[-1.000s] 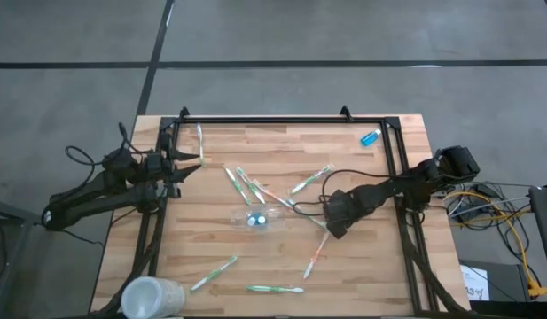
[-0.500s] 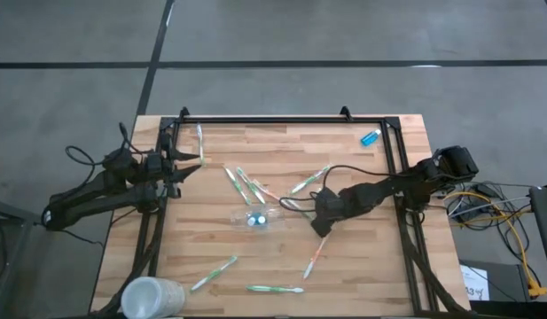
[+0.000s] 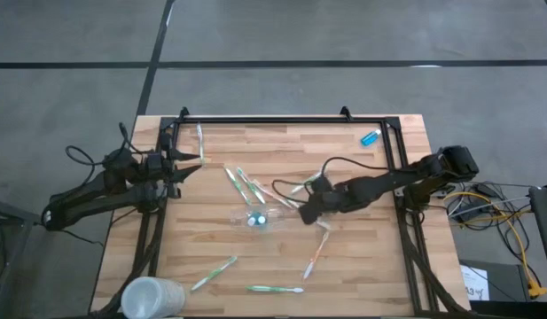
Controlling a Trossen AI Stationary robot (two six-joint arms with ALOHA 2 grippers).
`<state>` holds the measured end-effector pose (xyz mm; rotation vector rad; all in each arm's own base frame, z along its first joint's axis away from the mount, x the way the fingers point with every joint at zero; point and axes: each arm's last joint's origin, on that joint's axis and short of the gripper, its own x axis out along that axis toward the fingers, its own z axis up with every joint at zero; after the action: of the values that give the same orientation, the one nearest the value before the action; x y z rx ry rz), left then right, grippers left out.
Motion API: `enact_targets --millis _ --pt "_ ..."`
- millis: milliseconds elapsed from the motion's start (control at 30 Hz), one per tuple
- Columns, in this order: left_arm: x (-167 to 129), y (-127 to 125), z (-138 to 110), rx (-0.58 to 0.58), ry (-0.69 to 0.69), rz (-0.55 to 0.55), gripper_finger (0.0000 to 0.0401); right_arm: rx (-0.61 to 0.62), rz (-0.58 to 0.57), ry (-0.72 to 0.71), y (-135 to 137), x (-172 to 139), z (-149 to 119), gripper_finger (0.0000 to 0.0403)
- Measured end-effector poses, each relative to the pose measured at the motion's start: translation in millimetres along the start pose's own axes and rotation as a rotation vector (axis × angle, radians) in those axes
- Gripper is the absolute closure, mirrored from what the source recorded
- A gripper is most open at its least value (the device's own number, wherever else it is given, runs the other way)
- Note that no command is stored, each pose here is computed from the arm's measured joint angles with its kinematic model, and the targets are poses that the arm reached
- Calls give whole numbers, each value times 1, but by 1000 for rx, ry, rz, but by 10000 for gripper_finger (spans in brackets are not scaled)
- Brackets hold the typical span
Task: Pick & Place toothbrushing station
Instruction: Put the blue mouthwash bottle into the transparent organizer
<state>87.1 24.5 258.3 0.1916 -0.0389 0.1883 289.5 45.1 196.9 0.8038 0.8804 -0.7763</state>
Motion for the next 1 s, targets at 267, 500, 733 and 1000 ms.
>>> enact_targets --millis 267,500,733,1000 --pt "0 0 0 0 0 0 268 274 -132 -32 -1 -19 23 295" --pt "0 0 0 0 0 0 268 258 -167 -38 -6 -17 34 250" --pt "0 0 0 0 0 -1 268 256 -177 -47 -19 0 35 185" --pt "0 0 0 0 0 -1 268 310 -147 -85 -36 24 42 170"
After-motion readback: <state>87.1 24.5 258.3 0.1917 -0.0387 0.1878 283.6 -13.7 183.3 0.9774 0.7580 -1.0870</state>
